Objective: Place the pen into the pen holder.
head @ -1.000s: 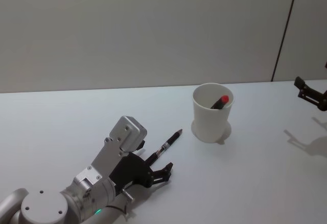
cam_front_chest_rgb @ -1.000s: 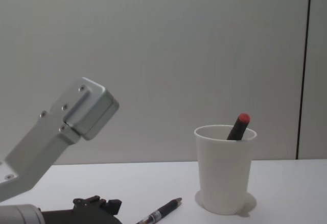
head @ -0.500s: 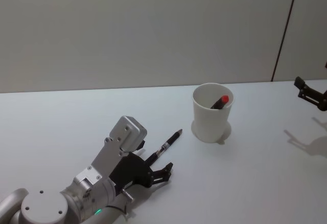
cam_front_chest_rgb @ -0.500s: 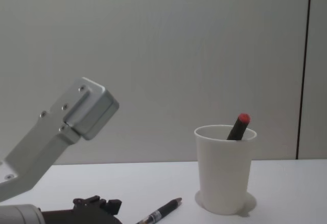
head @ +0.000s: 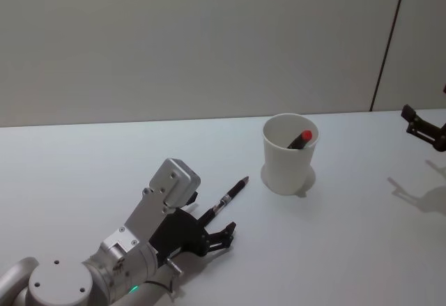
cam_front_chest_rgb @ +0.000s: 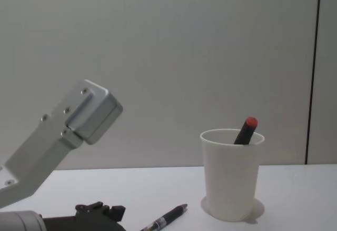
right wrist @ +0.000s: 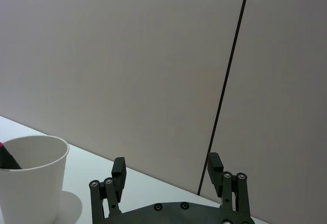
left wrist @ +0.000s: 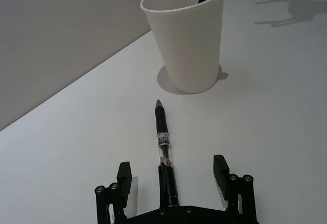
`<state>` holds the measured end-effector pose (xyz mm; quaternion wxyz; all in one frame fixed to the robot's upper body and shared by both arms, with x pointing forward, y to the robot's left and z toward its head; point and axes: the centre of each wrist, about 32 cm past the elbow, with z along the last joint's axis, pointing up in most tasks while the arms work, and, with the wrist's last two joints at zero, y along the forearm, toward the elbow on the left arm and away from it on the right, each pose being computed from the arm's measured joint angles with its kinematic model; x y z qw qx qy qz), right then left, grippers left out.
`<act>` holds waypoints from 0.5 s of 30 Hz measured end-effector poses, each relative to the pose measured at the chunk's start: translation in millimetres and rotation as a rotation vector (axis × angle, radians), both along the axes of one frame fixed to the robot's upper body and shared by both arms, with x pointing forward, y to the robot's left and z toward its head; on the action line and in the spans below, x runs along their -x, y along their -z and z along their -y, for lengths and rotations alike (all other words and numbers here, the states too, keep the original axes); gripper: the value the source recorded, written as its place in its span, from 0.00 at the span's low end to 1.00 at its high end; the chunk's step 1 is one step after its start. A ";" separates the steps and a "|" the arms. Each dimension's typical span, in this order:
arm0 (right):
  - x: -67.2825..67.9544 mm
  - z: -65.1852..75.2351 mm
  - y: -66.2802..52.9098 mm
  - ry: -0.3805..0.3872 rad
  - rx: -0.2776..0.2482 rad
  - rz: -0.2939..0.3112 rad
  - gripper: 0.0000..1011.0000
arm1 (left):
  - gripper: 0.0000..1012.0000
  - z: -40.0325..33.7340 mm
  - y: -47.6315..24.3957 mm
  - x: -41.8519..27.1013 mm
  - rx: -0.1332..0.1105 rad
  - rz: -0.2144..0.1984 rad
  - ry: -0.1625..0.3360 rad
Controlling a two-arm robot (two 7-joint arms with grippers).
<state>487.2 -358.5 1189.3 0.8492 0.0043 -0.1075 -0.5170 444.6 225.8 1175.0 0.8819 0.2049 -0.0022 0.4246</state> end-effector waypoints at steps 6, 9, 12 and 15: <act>0.0 0.0 0.0 0.000 0.000 0.000 0.99 | 0.99 0.0 0.0 0.0 0.000 0.000 0.000; 0.0 0.0 0.0 0.000 0.000 0.000 0.99 | 0.99 0.0 0.0 0.0 0.000 0.000 0.000; 0.0 0.0 0.0 0.000 0.000 0.000 0.99 | 0.99 0.0 0.0 0.0 0.000 0.000 0.000; 0.0 0.0 0.0 0.000 0.000 0.000 0.99 | 0.99 0.0 0.0 0.0 0.000 0.000 0.000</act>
